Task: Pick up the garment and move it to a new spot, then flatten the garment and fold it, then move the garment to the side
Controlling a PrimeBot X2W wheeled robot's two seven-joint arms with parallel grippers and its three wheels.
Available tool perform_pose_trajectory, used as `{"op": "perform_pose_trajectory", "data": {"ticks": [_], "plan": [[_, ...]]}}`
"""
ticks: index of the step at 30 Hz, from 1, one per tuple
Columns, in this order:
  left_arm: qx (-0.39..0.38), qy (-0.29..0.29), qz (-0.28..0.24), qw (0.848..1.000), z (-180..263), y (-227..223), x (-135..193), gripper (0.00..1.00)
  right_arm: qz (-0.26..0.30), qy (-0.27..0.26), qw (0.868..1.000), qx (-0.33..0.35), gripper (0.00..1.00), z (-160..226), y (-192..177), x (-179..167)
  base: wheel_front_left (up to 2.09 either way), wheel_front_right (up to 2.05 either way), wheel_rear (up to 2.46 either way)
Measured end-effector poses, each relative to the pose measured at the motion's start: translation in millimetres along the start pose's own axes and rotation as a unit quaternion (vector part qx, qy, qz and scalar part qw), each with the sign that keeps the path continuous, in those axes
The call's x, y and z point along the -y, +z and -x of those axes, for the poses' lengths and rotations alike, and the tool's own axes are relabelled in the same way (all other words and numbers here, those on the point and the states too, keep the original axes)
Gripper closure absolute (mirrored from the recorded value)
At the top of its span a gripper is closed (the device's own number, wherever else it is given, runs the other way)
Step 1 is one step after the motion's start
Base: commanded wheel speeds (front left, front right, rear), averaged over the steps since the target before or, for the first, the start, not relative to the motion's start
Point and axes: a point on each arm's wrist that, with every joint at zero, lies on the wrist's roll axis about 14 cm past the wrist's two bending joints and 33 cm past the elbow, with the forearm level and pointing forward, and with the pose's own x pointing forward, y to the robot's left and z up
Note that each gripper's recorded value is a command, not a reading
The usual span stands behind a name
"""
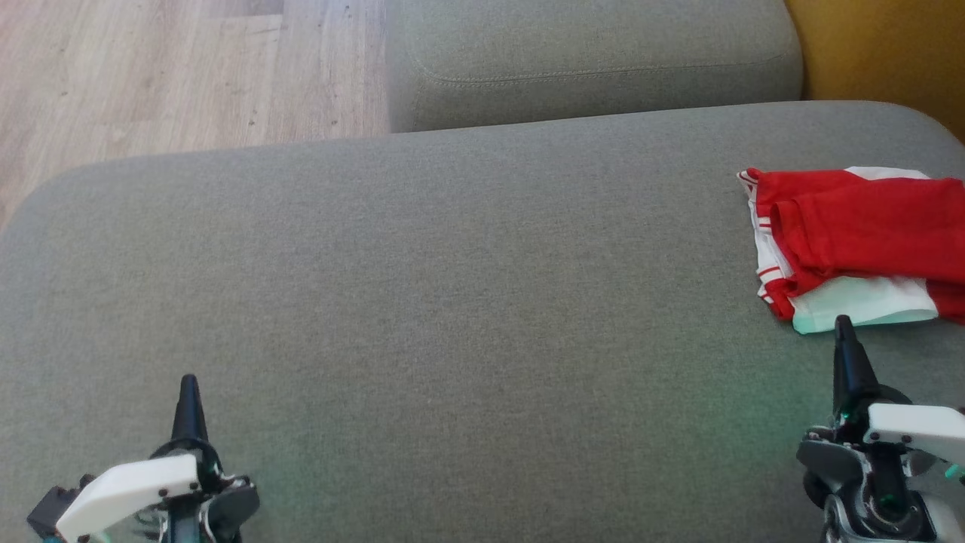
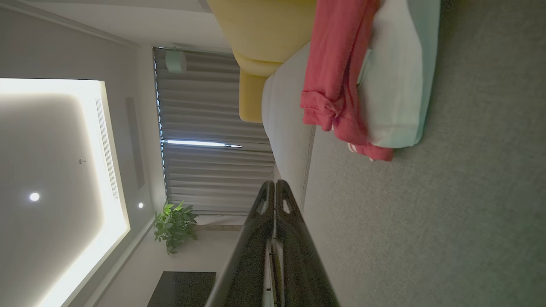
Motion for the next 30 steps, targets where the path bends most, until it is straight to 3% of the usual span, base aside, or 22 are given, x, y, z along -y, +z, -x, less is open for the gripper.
{"op": "perform_pose_trajectory", "data": {"ticks": [12, 30], "plan": [[0.0, -0.014, 0.053, 0.998, -2.3, 3.0, 7.4, 1.0, -0.059, 0.014, 0.998, 0.001, 1.0, -0.6, 4.3, -6.7, 0.0, 0.0, 0.0], [0.0, -0.014, 0.053, 0.998, -2.3, 3.3, 7.4, 1.0, -0.06, 0.014, 0.998, 0.002, 1.0, -0.7, 4.4, -6.9, 0.0, 0.0, 0.0]]}}
